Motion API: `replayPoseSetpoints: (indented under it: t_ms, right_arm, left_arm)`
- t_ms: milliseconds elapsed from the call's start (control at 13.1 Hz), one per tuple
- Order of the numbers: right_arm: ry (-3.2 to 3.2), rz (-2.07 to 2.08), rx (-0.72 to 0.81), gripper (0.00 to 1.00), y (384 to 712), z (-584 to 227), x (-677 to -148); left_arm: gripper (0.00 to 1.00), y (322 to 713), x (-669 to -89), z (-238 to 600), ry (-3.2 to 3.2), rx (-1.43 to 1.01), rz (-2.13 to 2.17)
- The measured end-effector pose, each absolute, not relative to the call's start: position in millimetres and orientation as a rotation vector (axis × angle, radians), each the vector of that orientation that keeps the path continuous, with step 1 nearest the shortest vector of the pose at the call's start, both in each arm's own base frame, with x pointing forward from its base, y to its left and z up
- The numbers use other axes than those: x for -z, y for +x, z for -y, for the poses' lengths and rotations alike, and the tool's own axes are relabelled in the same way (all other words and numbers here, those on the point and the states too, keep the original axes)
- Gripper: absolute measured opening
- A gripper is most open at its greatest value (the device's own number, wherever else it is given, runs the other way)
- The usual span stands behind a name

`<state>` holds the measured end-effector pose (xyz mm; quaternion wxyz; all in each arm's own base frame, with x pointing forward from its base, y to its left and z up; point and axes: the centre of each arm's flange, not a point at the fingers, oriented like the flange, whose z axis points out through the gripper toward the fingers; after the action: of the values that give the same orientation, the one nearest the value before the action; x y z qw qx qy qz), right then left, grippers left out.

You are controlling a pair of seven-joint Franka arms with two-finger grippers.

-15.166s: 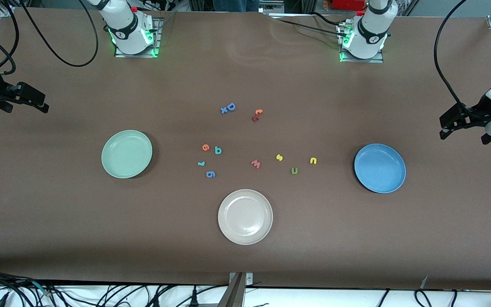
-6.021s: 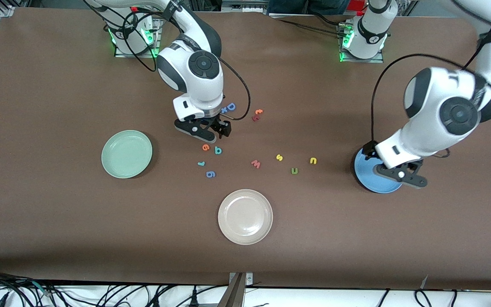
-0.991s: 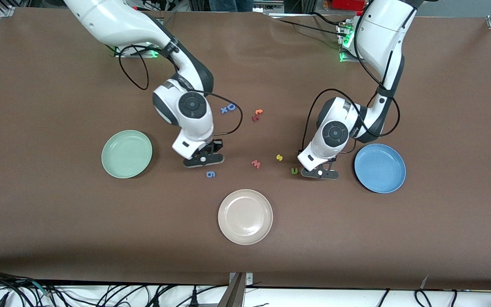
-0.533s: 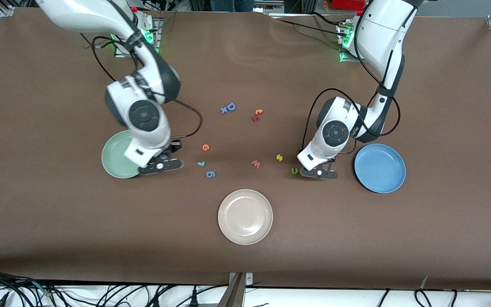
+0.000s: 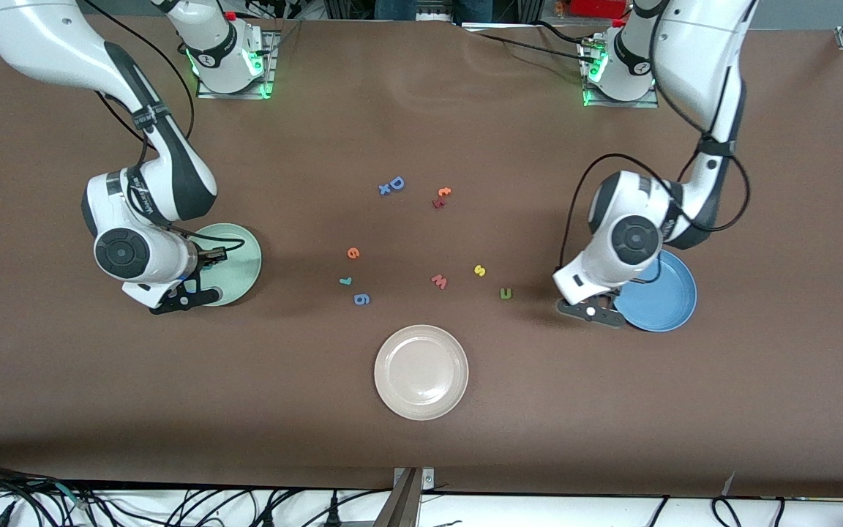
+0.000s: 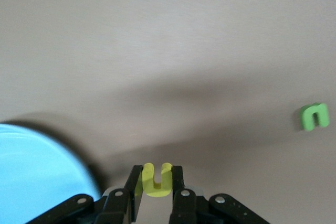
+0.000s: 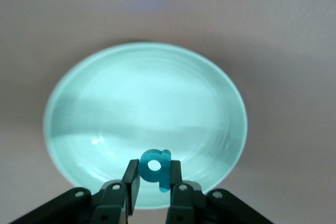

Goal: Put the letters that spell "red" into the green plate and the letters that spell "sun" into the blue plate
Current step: 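Drop the a on the green plate while the left gripper drops the u, then reach the right gripper to the orange e while the left gripper reaches the green n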

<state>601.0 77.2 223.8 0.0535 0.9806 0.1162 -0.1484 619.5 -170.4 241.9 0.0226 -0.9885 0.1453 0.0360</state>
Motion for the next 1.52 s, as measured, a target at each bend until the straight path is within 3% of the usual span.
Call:
replayPoseSetpoints:
  t_ms: [457, 533, 838, 915, 1219, 1448, 1524]
  right_arm:
    - [3.014, -0.299, 0.511, 0.3, 582.6, -49.5, -178.5]
    - [3.015, -0.298, 0.504, 0.36, 583.4, -50.1, -180.3]
    - [3.034, -0.256, 0.413, 0.78, 595.0, -74.3, -210.9]
    - [3.042, -0.21, 0.391, 0.85, 595.5, -93.3, -221.7]
    - [3.083, -0.026, 0.311, 0.82, 586.6, -173.2, -254.1]
    - [3.103, 0.088, 0.259, 0.78, 578.7, -212.3, -261.8]
    - [3.113, 0.127, 0.232, 0.77, 576.1, -226.3, -262.0]
  left_arm:
    - [0.27, 634.2, -250.5, 77.9, -2.998, -0.141, -0.674]
    - [0.27, 634.4, -248.5, 64.6, -2.994, -0.151, -0.691]
    - [0.27, 637.4, -235.6, 7.1, -2.962, -0.165, -0.77]
    - [0.28, 638.0, -228.3, -5.1, -2.955, -0.162, -0.785]
    - [0.3, 635.9, -201.9, -19.0, -2.968, -0.176, -0.816]
    - [0.36, 635.8, -199.0, -17.7, -2.967, -0.177, -0.821]
    - [0.43, 635.8, -199.0, -17.3, -2.966, -0.177, -0.823]
